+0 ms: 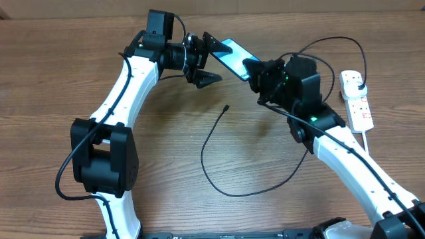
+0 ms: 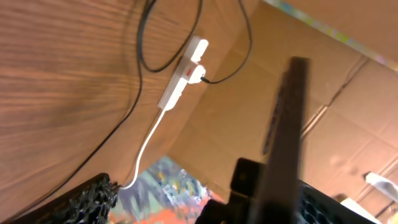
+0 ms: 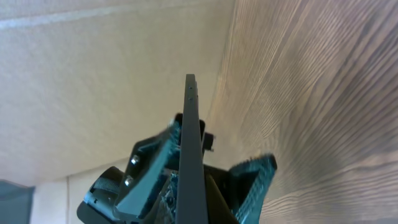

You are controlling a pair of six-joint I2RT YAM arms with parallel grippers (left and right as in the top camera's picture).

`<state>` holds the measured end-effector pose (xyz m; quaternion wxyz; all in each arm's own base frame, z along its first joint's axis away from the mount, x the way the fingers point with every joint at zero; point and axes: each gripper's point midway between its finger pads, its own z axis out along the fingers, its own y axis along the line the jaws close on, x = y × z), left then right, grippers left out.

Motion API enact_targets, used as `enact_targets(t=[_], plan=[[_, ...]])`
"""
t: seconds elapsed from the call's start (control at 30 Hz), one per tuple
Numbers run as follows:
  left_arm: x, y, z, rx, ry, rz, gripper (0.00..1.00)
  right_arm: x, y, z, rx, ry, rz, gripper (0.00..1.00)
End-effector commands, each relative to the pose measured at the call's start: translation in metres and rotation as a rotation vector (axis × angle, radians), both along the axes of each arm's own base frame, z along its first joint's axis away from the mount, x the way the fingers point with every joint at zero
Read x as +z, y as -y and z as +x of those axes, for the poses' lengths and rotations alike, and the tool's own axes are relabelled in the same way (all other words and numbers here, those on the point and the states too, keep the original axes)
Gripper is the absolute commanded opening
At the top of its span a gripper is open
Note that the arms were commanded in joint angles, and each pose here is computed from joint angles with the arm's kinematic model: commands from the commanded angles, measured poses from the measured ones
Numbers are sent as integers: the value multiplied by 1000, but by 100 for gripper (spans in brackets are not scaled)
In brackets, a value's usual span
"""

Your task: Plug charger to phone and switch on socket

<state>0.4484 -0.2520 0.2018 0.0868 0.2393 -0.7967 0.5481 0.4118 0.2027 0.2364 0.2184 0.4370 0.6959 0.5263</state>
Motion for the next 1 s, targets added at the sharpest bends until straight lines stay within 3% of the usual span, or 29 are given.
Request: enact_targets(t=[0.0,0.33,0.57,0.7,0.97], plan=[[13,5,1,-11,17,-29,84,28,-3,1,-56,20,92,4],[12,5,1,4,-6,-26,63,15,-10,3,-86,-81,186,4],[11,4,4,19,-14,-18,55,-2,-22,5,-53,-158,246,3],[11,4,4,22,-13,-16,42,-3,-23,5,-53,-160,245,4],[8,2,6,36,-9,0,36,-2,-23,6,-53,-156,246,4]])
